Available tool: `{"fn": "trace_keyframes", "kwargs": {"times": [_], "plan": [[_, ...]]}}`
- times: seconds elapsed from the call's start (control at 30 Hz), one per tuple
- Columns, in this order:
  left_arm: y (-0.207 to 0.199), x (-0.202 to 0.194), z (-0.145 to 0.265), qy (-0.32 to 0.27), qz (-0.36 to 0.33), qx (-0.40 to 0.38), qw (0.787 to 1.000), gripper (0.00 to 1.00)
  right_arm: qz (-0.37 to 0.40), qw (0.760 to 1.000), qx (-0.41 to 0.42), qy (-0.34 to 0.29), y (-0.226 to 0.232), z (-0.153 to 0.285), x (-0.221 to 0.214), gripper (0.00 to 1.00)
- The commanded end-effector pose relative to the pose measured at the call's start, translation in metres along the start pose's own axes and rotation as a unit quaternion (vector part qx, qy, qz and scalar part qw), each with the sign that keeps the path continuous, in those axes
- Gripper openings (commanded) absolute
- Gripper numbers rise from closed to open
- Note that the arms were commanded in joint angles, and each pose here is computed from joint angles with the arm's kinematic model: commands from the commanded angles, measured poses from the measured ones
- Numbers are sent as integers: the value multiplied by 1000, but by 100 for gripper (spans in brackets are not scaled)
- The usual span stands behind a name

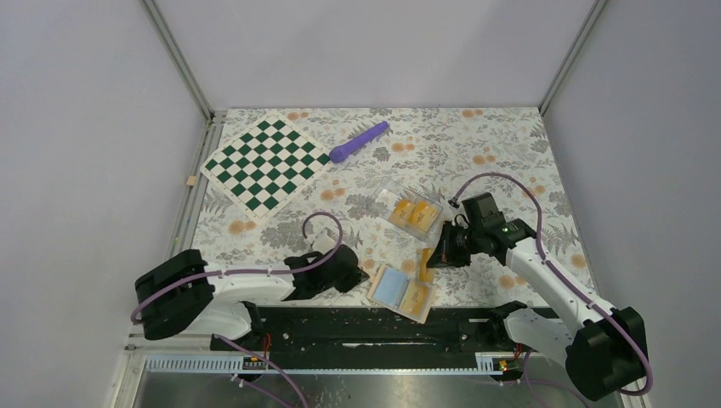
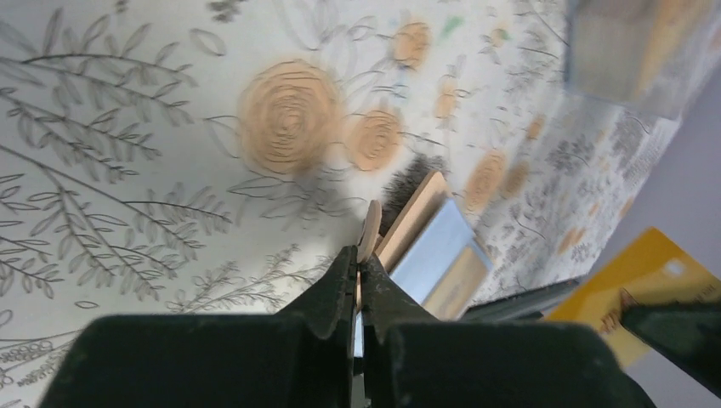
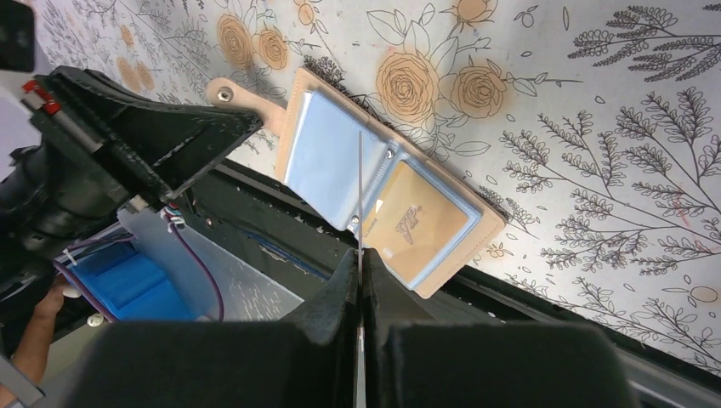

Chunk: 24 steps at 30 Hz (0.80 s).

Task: Put the credit cards into the card holder
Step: Adjust the card holder at the center of the board.

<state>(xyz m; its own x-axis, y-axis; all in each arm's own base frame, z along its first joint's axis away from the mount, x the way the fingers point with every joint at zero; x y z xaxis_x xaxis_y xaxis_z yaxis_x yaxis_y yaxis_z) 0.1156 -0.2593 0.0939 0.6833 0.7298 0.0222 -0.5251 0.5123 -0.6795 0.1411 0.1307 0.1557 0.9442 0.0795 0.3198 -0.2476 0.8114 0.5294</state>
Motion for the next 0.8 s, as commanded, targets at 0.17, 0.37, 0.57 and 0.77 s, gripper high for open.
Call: {"fn": "trace_keyframes", "kwargs": {"times": [0.17, 0.37, 0.57, 0.77], "plan": [[-33, -5, -14, -16, 76, -58, 995, 0, 5, 1000, 19, -21, 2, -1, 1, 0], [-27, -2, -11, -14, -38, -24, 999, 58, 9, 999, 16, -26, 2, 1, 2, 0], [-18, 14, -6, 27, -180, -6, 983, 80, 14, 1000, 14, -21, 1, 1, 0, 0], [-29, 17, -9, 85, -378, 39, 921, 89, 23, 1000, 6, -12, -2, 1, -4, 0]]}}
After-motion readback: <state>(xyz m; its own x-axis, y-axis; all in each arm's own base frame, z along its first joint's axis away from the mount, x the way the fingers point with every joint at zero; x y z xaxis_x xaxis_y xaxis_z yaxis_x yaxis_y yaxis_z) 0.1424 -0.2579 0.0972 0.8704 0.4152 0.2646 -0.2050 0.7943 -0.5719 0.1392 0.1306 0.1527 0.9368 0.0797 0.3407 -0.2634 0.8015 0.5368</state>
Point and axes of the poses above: each gripper's point midway between its finger pads, its own z axis back along the fingers, its own y axis along the line the jaws close on, x = y × z, the point moved 7 cm from there along z, back along the fingers, and after that the axes turned 15 degrees about z, right-handed, at the moved point
